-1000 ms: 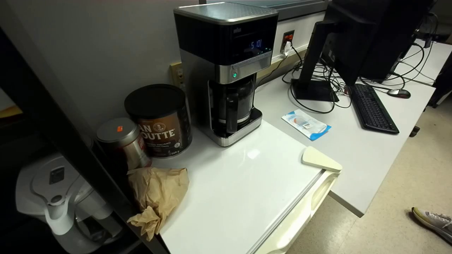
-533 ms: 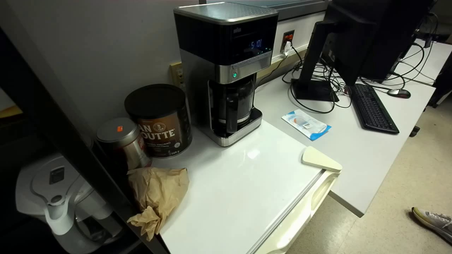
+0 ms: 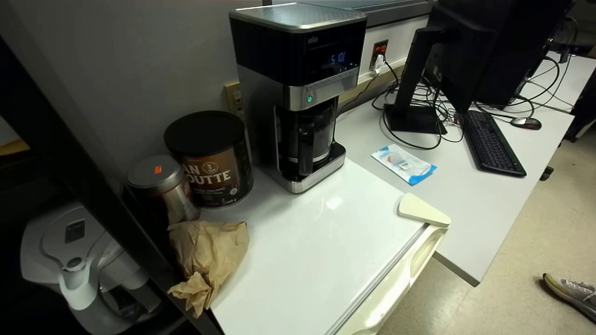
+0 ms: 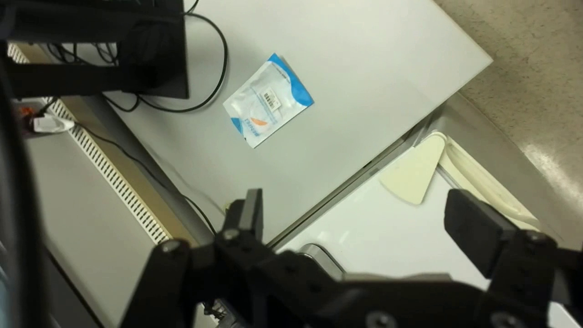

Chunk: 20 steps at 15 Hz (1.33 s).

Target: Press a button on the coffee maker

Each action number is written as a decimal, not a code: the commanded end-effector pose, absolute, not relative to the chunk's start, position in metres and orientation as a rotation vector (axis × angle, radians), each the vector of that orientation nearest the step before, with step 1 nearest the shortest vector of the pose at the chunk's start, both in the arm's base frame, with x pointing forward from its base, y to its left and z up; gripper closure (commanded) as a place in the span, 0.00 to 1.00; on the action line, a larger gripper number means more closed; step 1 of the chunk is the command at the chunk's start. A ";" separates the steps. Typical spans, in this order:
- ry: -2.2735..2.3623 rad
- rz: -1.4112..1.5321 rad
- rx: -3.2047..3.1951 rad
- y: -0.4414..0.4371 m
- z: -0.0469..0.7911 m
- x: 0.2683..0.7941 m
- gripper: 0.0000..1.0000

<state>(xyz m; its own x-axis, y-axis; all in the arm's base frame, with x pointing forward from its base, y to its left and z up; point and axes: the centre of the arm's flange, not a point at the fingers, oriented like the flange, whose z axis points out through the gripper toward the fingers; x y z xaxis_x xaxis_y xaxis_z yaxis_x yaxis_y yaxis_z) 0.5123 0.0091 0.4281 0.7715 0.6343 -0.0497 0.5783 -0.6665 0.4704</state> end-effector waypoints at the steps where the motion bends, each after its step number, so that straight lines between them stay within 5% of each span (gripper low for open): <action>1: 1.082 0.224 2.373 0.003 0.409 0.533 0.00; 8: 1.261 0.303 2.213 0.008 0.380 0.562 0.03; 9: 1.282 0.310 2.191 0.010 0.377 0.567 0.26; 12: 1.340 0.339 2.121 0.012 0.368 0.578 0.37; 20: 1.428 0.468 2.000 0.015 0.347 0.602 0.98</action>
<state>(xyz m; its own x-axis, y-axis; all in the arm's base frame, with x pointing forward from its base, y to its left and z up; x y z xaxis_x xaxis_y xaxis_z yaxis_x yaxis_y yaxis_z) 0.5847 0.0159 0.3577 0.3784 0.9210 -0.0927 0.7332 -0.2371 0.6373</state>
